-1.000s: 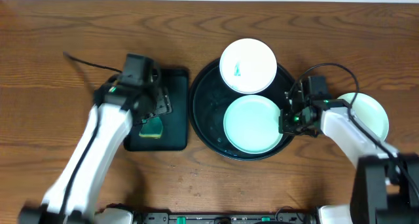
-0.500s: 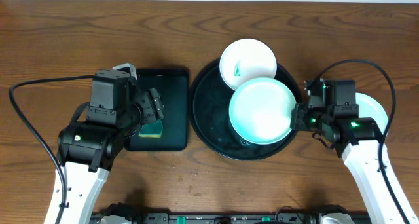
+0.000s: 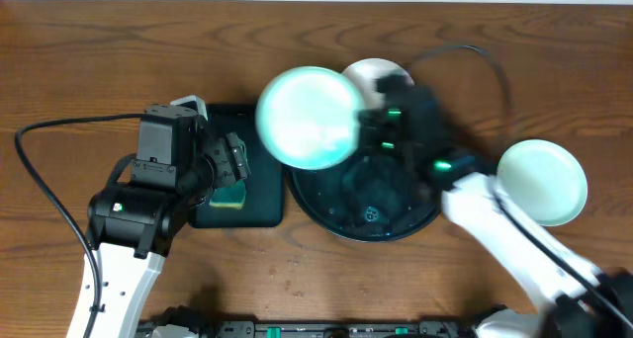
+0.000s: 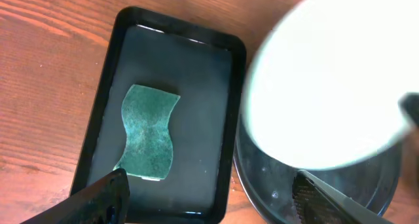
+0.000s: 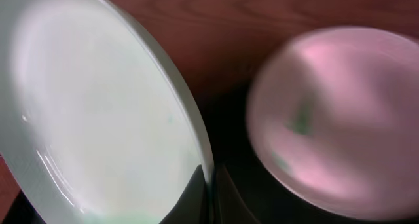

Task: Clean dirty plates on tray and stack at the side
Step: 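Lift the pale green plate with the right gripper and tilt it up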

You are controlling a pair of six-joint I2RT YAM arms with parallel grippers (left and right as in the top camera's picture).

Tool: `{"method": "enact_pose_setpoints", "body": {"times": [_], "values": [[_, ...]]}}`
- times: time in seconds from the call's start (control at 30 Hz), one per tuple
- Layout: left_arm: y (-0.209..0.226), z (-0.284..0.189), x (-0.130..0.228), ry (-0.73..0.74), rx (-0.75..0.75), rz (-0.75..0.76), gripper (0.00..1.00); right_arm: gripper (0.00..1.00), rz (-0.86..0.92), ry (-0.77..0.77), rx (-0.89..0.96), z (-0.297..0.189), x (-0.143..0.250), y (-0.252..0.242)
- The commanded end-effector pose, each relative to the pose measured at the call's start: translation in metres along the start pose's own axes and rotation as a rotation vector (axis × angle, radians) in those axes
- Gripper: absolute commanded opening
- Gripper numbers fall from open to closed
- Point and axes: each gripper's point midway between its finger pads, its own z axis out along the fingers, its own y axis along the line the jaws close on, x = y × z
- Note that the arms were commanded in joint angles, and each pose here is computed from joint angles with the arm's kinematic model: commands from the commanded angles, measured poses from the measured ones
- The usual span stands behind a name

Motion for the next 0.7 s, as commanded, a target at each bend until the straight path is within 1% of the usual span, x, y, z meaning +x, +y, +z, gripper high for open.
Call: {"method": "enact_pose_setpoints", "body": {"times": [0.0,0.1,0.23,0.3,0.43,0.67], "values": [[-0.004,-0.004,-0.004,-0.008,0.016,0.005,0.8,0.01,-0.091,-0.086,0.074,0.026,-0.009,0.023],[-0.004,-0.004,-0.004,-0.008,0.016,0.006,0.8,0.01,-0.229,-0.175,0.134,0.032,-0.02,0.041],[-0.004,-0.004,-0.004,-0.008,0.016,0.006,0.8,0.01,-0.421,-0.301,0.17,0.018,-0.039,0.073],[-0.004,-0.004,-0.004,-0.008,0.016,0.006,0.8,0.01,-0.484,-0.353,0.189,0.008,-0.046,0.086],[-0.004,-0.004,-0.004,-0.008,0.016,0.006,0.81,0.01,-0.538,-0.414,0.223,-0.011,-0.056,0.102],[-0.004,-0.004,-0.004,-0.008,0.016,0.006,0.8,0.01,-0.553,-0.498,0.209,-0.047,-0.08,0.113]]}}
